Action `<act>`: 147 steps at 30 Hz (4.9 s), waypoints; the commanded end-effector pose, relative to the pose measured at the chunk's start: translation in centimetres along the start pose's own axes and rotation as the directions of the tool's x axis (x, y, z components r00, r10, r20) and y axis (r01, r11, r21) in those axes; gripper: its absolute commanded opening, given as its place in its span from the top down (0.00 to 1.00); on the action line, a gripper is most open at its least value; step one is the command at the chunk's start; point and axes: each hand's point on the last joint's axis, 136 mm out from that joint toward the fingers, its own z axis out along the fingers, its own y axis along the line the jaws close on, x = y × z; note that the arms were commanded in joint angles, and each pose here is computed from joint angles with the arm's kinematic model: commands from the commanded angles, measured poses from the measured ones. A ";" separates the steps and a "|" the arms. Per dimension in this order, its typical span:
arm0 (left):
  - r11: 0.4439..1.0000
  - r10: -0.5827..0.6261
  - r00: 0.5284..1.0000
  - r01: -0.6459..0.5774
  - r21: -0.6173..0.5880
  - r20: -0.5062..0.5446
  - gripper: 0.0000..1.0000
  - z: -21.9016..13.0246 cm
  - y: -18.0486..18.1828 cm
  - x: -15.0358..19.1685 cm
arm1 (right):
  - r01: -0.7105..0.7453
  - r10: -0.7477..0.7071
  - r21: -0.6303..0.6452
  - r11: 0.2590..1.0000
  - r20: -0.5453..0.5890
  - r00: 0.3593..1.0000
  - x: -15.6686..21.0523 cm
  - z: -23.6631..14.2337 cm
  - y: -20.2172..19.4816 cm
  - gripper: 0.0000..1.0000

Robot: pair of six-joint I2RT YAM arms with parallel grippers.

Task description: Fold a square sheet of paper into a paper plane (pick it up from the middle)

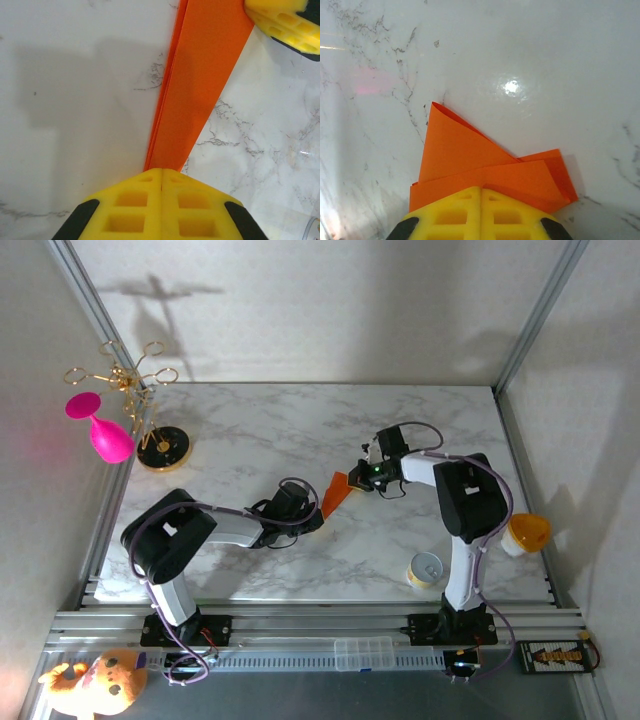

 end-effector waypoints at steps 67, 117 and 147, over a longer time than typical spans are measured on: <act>0.989 0.000 0.986 -0.025 -0.148 -0.164 1.00 -0.7 3.5 3.4 | 0.049 -0.111 0.253 0.966 0.238 0.965 -2.5 -4.0 -0.1 0.99; 0.962 -0.029 0.883 0.152 -0.226 0.468 0.01 -18.9 9.5 -15.3 | -0.218 0.049 0.701 0.679 0.253 0.966 4.9 -1.0 4.4 0.61; 0.940 -0.232 0.812 0.328 -0.091 0.536 0.01 -21.0 12.3 -15.1 | 0.216 -0.245 0.140 0.966 0.240 0.939 0.4 0.7 20.2 1.00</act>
